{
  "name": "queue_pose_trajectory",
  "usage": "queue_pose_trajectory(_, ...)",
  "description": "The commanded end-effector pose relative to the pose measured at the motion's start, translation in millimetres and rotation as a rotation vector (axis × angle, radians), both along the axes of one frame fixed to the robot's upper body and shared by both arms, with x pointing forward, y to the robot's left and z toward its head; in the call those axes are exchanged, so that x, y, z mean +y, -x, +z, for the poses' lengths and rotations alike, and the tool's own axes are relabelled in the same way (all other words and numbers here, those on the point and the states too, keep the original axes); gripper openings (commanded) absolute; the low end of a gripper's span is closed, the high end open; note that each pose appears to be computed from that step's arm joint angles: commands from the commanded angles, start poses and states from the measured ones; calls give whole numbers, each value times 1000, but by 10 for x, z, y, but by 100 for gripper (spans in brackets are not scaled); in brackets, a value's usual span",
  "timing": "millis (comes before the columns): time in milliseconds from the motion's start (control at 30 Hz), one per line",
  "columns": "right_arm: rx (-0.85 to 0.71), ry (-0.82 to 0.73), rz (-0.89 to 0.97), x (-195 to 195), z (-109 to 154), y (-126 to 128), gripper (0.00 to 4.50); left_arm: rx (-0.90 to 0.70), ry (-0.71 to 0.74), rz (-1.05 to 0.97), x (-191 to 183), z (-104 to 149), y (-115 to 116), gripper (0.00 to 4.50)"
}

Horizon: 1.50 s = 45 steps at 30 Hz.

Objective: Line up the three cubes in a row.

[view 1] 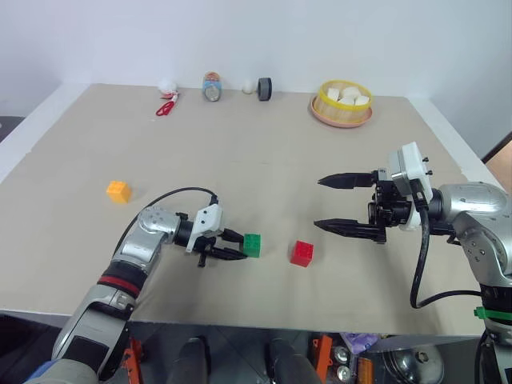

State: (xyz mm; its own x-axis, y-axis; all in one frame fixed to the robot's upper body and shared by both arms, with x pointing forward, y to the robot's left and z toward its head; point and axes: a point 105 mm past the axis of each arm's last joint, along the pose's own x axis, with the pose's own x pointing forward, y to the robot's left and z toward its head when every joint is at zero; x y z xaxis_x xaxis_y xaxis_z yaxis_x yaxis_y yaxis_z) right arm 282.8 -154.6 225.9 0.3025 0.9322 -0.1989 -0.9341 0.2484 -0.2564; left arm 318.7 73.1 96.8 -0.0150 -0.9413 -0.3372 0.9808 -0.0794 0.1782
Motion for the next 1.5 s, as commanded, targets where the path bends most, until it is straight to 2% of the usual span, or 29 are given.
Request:
queue_pose_trajectory(33, -39, 1, 10, 23, 74, 3, 450, -23, 13, -34, -29, 108, 25, 122)
queue_pose_trajectory(400, -45, -2, 11, 40, 76, -12, 450, -28, -12, -34, -67, 71, 3, 122)
queue_pose_trajectory(900, -47, 2, 8, 35, 70, -26, 450, -12, -22, -78, -53, 32, 113, 122)
queue_pose_trajectory(1233, -49, 2, 12, 42, 84, -50, 450, -49, -55, -11, -10, -73, 35, 122)
queue_pose_trajectory(1267, -50, 2, 12, 44, 85, -52, 450, -57, -56, 6, -12, -77, 5, 224)
queue_pose_trajectory(1500, -51, 0, 14, 49, 96, -62, 450, -108, -40, 41, -36, -61, -52, 445)
